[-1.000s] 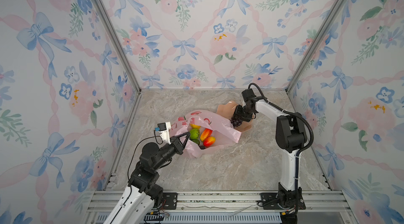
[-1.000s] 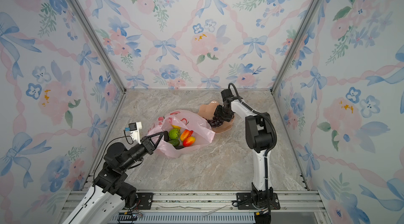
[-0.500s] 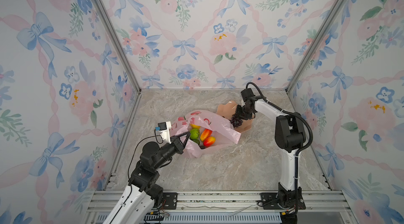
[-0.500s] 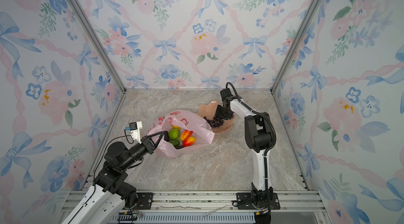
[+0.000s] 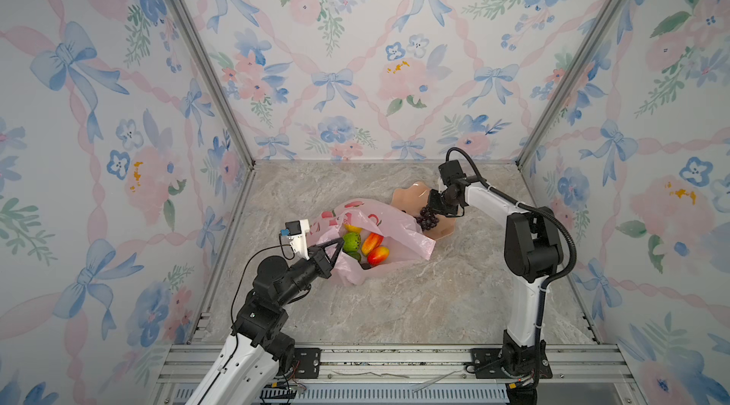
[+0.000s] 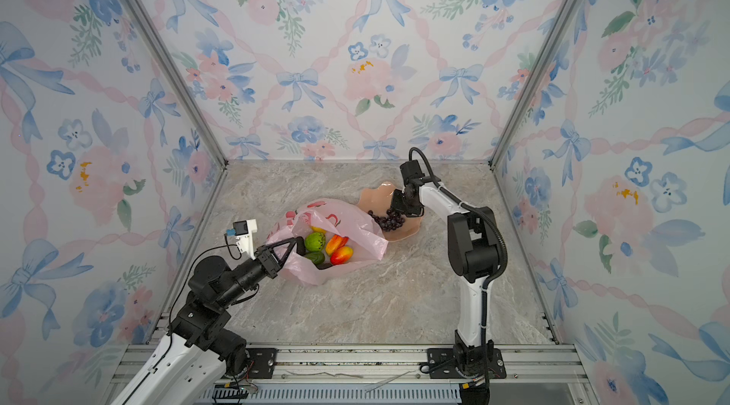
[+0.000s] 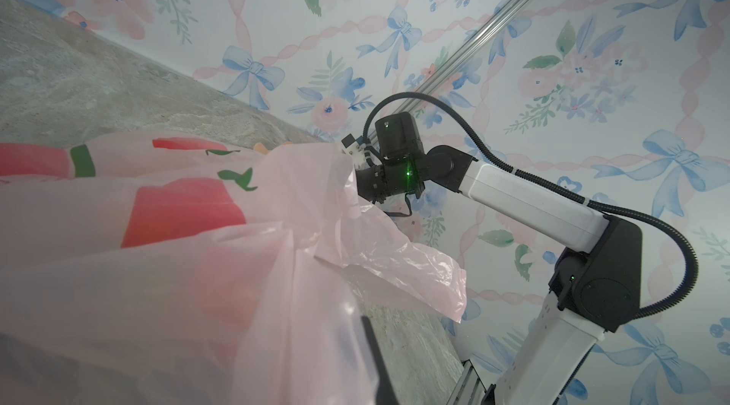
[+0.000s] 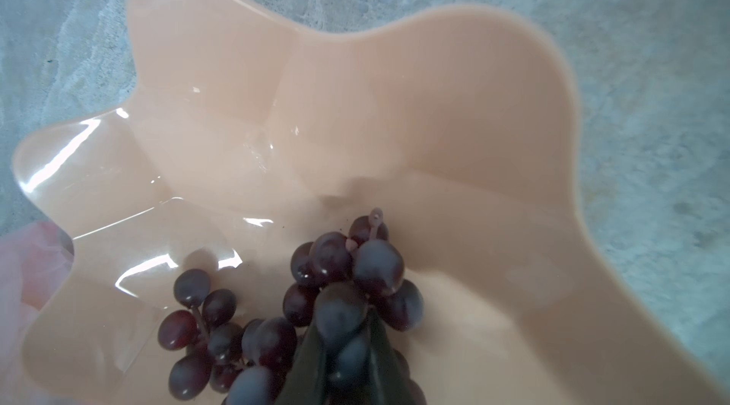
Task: Place the fruits into the plastic bag
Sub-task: Pick up the fruit from the plate.
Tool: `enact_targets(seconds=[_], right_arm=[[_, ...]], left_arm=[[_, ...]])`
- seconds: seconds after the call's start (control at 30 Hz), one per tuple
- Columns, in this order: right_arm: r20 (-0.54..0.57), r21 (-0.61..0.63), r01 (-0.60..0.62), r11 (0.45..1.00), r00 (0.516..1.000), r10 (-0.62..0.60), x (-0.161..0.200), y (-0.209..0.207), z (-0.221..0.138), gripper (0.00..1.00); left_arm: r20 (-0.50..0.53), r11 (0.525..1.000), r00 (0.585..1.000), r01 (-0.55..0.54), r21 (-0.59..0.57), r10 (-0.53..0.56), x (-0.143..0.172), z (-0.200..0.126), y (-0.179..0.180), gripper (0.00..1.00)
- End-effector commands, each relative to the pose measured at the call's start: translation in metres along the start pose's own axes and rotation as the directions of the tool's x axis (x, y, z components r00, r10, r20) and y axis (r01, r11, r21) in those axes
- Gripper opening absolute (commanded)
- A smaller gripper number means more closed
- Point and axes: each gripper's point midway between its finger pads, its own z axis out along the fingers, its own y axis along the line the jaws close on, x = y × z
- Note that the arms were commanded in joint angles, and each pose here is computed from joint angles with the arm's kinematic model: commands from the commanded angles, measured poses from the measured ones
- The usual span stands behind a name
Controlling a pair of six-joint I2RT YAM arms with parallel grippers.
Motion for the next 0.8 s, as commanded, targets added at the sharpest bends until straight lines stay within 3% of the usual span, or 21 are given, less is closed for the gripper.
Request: enact_targets(seconds=[0.0, 0.37, 0.77], right_arm=[[0.107, -0.043, 0.04, 0.998, 0.994, -0.035, -0.015, 0.011, -0.023, 0.15], [0.231, -0.118, 0.1, 0.988, 0.97, -0.07, -0.024, 0.026, -0.064, 0.15], [0.339, -0.126, 0.191, 0.973, 0.931, -0.138, -0.039, 0.049, -0.138, 0.16]], left_arm=[[0.027, 1.0, 0.999, -0.028, 0.006, 0.028, -0.011, -0.004, -0.008, 0.0], [0.032, 1.0, 0.999, -0.026, 0.004, 0.026, -0.011, -0.006, -0.007, 0.0], [0.033, 1.0, 0.999, -0.022, 0.008, 0.022, -0.011, -0.004, -0.006, 0.0]])
